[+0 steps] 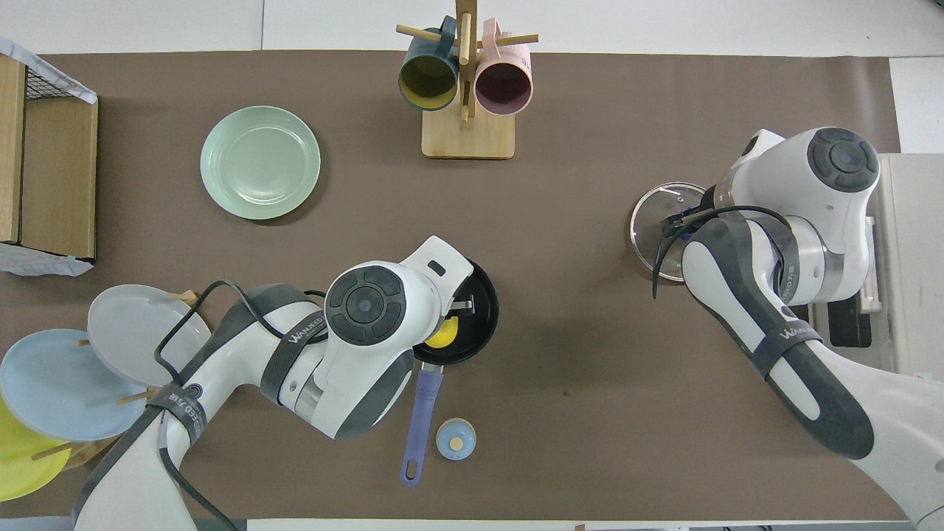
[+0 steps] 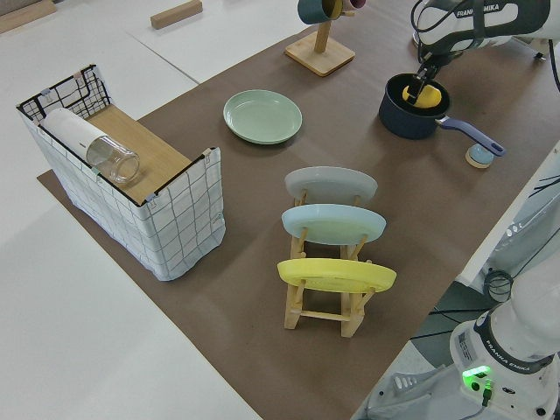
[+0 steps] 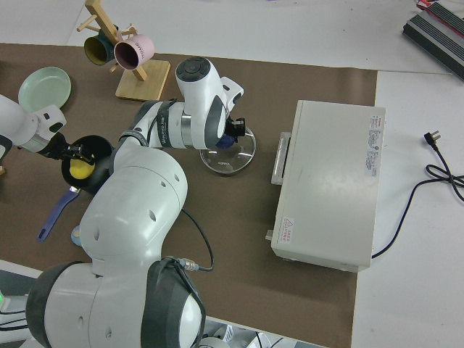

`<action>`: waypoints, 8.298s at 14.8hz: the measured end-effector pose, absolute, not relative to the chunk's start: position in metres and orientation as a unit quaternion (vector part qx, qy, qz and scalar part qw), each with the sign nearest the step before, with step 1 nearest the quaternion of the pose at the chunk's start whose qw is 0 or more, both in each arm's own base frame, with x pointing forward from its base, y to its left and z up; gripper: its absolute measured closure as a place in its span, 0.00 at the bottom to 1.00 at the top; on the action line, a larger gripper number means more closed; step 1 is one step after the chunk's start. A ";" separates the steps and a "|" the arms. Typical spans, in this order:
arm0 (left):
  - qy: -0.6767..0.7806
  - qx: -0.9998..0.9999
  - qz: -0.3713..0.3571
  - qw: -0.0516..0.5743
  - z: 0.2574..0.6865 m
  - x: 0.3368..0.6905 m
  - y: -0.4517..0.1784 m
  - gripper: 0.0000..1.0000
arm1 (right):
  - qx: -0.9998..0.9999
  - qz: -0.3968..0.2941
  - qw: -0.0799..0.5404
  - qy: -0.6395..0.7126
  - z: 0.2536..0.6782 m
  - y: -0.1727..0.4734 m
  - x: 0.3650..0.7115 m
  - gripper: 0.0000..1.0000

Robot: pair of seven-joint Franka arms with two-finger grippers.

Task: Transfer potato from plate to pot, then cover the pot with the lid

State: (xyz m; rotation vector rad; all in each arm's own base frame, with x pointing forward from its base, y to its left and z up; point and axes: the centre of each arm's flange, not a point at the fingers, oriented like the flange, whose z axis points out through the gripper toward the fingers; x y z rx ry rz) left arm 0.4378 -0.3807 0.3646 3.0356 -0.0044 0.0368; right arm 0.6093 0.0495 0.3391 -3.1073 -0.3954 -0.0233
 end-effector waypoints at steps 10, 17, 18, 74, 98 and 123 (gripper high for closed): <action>-0.019 0.999 0.016 0.044 0.328 0.432 -0.397 0.35 | -0.993 0.027 0.005 -0.115 0.453 0.128 0.612 0.34; -0.019 0.999 0.024 0.041 0.354 0.445 -0.393 0.00 | -0.992 0.020 0.007 -0.125 0.529 0.141 0.578 0.34; -0.017 0.999 0.022 0.039 0.369 0.452 -0.390 0.00 | -0.992 0.020 0.007 -0.124 0.535 0.141 0.576 0.34; -0.032 0.999 -0.041 0.013 0.637 0.522 -0.065 0.00 | -1.000 -0.007 -0.011 0.008 0.406 0.447 0.487 0.34; -0.032 0.999 -0.041 0.013 0.637 0.522 -0.066 0.00 | -0.999 0.037 -0.024 -0.017 0.599 0.143 0.571 0.00; -0.032 0.999 -0.040 0.014 0.637 0.522 -0.066 0.00 | -0.998 0.056 -0.015 -0.032 0.611 0.013 0.538 0.00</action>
